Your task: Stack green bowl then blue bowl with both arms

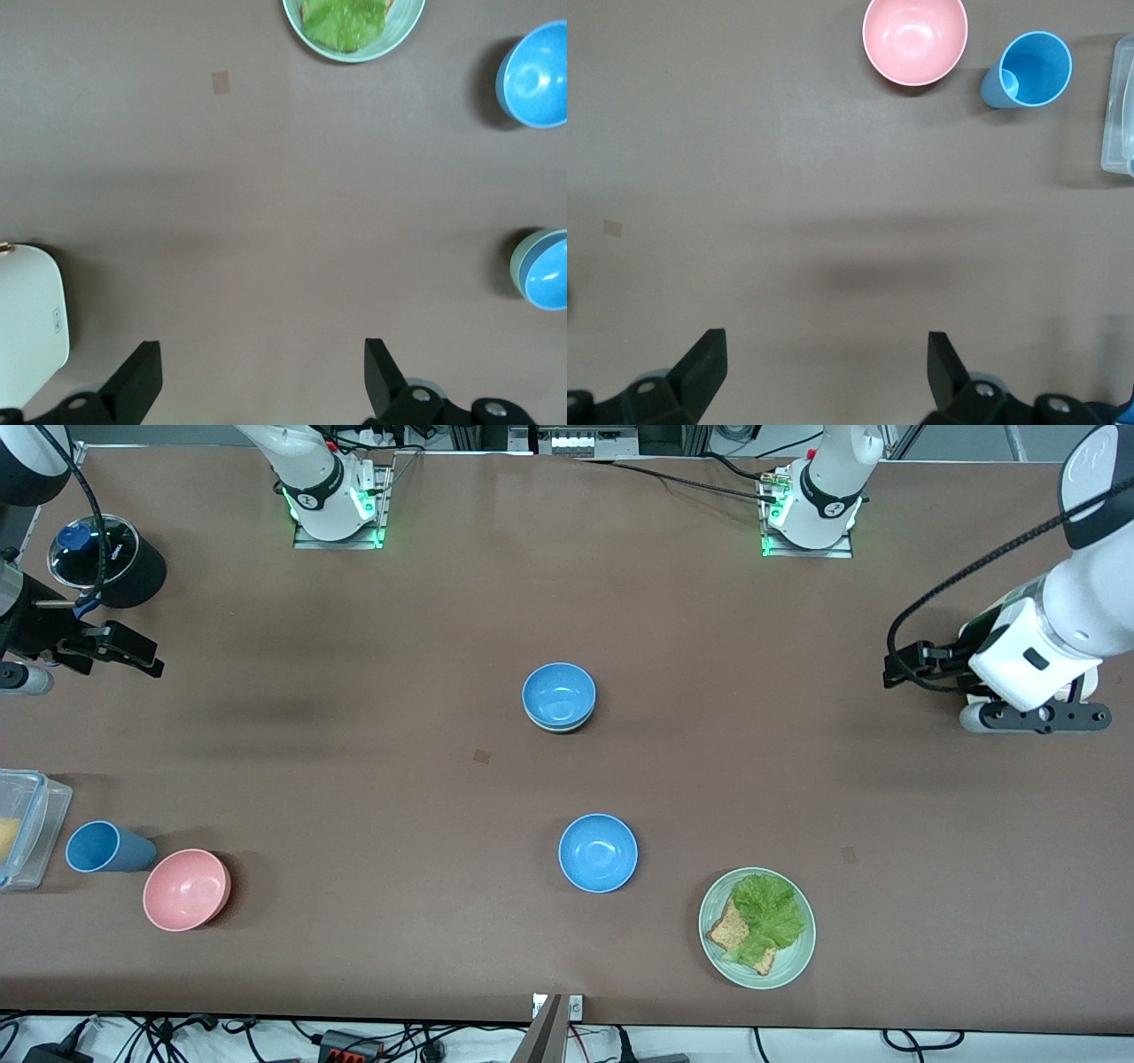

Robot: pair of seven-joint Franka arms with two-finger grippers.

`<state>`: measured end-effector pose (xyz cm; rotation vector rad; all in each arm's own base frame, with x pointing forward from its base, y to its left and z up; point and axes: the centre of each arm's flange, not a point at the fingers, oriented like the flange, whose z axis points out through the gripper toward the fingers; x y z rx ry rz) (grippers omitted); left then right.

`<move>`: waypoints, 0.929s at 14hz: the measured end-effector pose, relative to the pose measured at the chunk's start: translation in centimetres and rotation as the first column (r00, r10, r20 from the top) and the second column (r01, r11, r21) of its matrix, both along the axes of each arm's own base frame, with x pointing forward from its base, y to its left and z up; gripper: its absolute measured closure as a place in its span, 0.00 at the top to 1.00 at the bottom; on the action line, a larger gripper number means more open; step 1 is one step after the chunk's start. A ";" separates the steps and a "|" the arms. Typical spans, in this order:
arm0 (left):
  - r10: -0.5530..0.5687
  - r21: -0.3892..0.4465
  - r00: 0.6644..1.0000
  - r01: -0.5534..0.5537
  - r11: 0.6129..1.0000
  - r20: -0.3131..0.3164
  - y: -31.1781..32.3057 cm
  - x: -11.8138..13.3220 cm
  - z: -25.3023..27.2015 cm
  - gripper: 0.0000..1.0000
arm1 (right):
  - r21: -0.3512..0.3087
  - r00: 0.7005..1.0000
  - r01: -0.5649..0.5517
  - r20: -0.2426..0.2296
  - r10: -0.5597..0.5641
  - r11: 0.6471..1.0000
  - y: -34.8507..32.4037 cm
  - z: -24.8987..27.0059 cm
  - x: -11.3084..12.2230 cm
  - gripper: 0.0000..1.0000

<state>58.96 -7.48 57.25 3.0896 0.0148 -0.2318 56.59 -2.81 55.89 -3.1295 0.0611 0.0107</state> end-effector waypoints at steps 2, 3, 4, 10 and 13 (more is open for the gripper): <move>-0.017 0.002 1.000 0.017 1.000 0.015 -0.9 -1.2 0.1 1.00 | 0.000 1.000 0.000 0.000 0.000 1.000 0.0 0.0 0.0 1.00; -0.022 0.003 1.000 0.022 1.000 0.018 -1.2 -1.7 0.2 1.00 | 0.000 1.000 0.000 0.000 0.000 1.000 0.0 0.0 0.0 1.00; -0.025 0.004 0.999 0.025 1.000 0.020 -1.3 -2.0 0.3 1.00 | 0.000 1.000 0.000 0.000 0.000 1.000 0.0 0.0 0.0 1.00; 0.053 0.014 0.999 -0.053 0.998 0.013 3.1 -2.0 0.1 1.00 | 0.000 1.000 0.000 0.005 0.000 1.000 0.0 0.0 0.1 1.00; 0.059 0.019 0.998 -0.059 0.998 -0.002 3.5 -2.5 0.2 1.00 | 0.000 1.000 -0.002 0.009 0.002 1.000 0.1 0.0 0.1 1.00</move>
